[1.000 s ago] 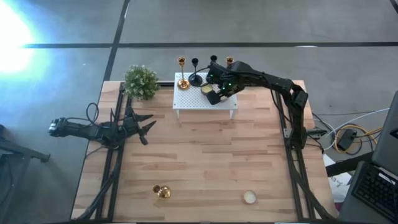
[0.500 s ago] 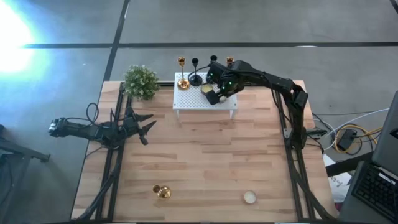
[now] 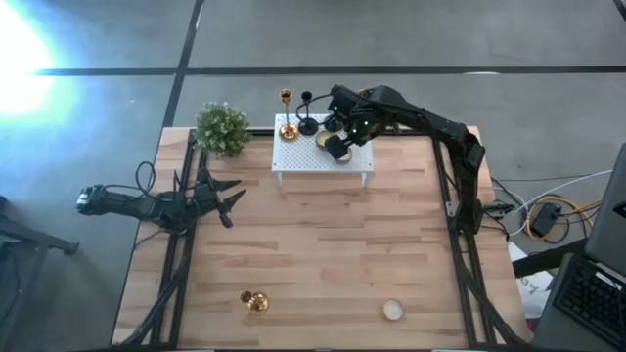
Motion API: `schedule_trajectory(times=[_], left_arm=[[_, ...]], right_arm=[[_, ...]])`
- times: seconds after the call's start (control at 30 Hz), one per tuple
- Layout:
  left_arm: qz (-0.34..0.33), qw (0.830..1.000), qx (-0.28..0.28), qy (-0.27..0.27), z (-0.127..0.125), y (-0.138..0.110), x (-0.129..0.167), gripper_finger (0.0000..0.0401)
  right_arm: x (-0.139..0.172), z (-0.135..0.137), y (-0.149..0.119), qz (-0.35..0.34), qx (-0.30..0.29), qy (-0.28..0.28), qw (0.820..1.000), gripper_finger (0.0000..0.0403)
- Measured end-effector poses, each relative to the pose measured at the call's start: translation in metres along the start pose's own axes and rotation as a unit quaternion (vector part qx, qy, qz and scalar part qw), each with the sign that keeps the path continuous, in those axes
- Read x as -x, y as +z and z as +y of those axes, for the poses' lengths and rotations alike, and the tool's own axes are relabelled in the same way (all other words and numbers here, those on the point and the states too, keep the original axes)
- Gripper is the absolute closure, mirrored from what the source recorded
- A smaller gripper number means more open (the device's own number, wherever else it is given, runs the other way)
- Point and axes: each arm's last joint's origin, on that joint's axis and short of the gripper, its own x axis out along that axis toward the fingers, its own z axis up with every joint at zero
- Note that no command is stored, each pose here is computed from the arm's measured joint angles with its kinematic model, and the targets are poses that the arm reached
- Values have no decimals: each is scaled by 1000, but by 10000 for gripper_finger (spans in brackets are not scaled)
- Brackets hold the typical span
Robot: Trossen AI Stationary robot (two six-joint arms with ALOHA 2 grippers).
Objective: Pick & Place candle stick holders
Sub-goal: Put the orange scented candle on the shelf
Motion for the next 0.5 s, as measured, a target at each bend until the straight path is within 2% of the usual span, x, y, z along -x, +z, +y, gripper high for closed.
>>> schedule_trajectory(times=[0.23, 0.43, 0.5], left_arm=[[0, 1000, 0, 0, 0, 0, 0, 247], [0, 1000, 0, 0, 0, 0, 0, 247], [0, 1000, 0, 0, 0, 0, 0, 247]], right_arm=[[17, 7, -5, -2, 13, -4, 1000, 37], [41, 25, -25, -2, 49, -45, 998, 37], [48, 34, -32, -13, 64, -42, 997, 37]])
